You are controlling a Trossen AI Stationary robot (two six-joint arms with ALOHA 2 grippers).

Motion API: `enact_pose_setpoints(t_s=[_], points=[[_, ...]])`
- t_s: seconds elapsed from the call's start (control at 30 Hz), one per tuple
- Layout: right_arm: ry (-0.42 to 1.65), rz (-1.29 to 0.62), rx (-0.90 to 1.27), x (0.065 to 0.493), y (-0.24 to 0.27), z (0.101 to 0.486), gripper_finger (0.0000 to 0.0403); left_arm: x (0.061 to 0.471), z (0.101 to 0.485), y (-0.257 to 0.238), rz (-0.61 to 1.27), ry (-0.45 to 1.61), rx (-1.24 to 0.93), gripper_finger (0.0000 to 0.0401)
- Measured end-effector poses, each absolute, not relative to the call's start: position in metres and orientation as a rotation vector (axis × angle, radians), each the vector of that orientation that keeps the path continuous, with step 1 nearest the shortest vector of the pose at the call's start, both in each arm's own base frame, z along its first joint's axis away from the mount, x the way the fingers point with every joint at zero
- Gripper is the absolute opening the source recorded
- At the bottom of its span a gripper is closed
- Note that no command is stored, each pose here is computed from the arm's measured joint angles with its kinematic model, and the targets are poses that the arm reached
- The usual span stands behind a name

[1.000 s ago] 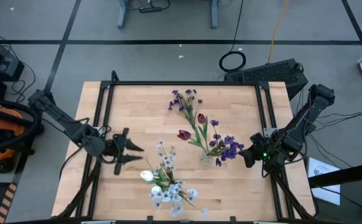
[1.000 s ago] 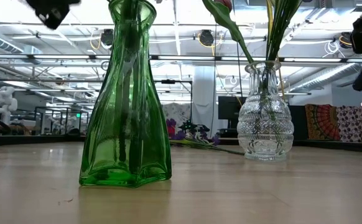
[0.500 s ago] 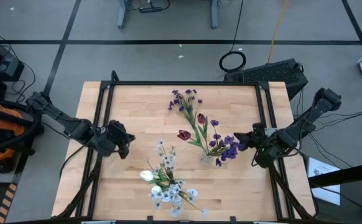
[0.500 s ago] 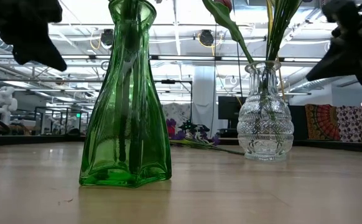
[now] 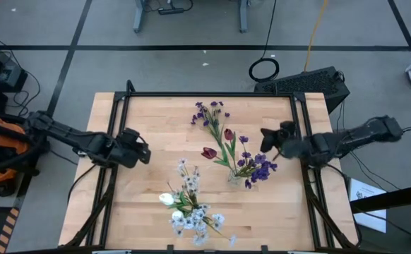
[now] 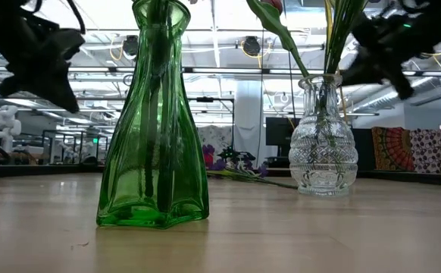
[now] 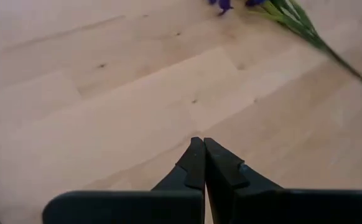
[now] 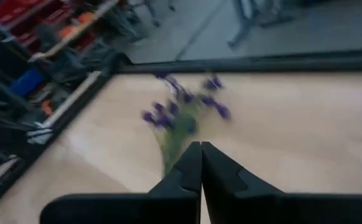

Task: Sort flowers into vase by color
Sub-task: Put the violet flowers into the transparent vase

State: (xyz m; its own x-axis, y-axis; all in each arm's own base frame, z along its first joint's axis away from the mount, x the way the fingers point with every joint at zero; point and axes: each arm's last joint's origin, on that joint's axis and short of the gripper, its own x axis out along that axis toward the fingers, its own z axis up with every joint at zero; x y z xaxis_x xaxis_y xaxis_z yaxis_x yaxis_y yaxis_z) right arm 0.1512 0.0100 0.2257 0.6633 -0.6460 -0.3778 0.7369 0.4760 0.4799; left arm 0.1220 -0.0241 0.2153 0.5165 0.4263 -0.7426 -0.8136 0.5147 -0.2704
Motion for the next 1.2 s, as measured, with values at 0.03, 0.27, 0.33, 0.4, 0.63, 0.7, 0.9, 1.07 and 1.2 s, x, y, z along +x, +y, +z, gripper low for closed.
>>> enact_pose_setpoints(t_s=[0.03, 0.27, 0.33, 0.4, 0.63, 0.7, 0.9, 1.07, 1.2], points=[[0.139, -0.823, 0.643, 0.156, 0.004, 0.231, 0.0, 0.123, 0.213, -0.023, 0.819, 0.647, -0.687, 0.0002], [-0.083, -0.624, 0.583, 0.17, -0.05, 0.266, 0.0, 0.131, 0.212, -0.018, 0.838, 0.578, -0.751, 0.0001], [-0.121, -0.553, 0.594, 0.17, -0.063, 0.271, 0.0, 0.131, 0.212, -0.016, 0.853, 0.571, -0.758, 0.0001], [-0.116, -0.498, 0.606, 0.172, -0.075, 0.273, 0.0, 0.132, 0.212, -0.015, 0.863, 0.564, -0.765, 0.0001], [-0.026, -0.387, 0.582, 0.213, -0.117, 0.301, 0.0, 0.134, 0.214, -0.013, 0.865, 0.537, -0.787, 0.0], [0.015, -0.369, 0.569, 0.234, -0.131, 0.314, 0.0, 0.134, 0.214, -0.013, 0.863, 0.542, -0.78, 0.0], [0.273, -0.395, 0.553, 0.293, -0.165, 0.35, 0.0, 0.132, 0.212, -0.013, 0.861, 0.589, -0.775, 0.0], [0.538, -0.588, 0.574, 0.324, -0.188, 0.367, 0.0, 0.131, 0.21, -0.014, 0.845, 0.628, -0.787, 0.0], [0.719, -0.648, 0.612, 0.345, -0.202, 0.356, 0.0, 0.131, 0.21, -0.014, 0.84, 0.635, -0.791, 0.0]])
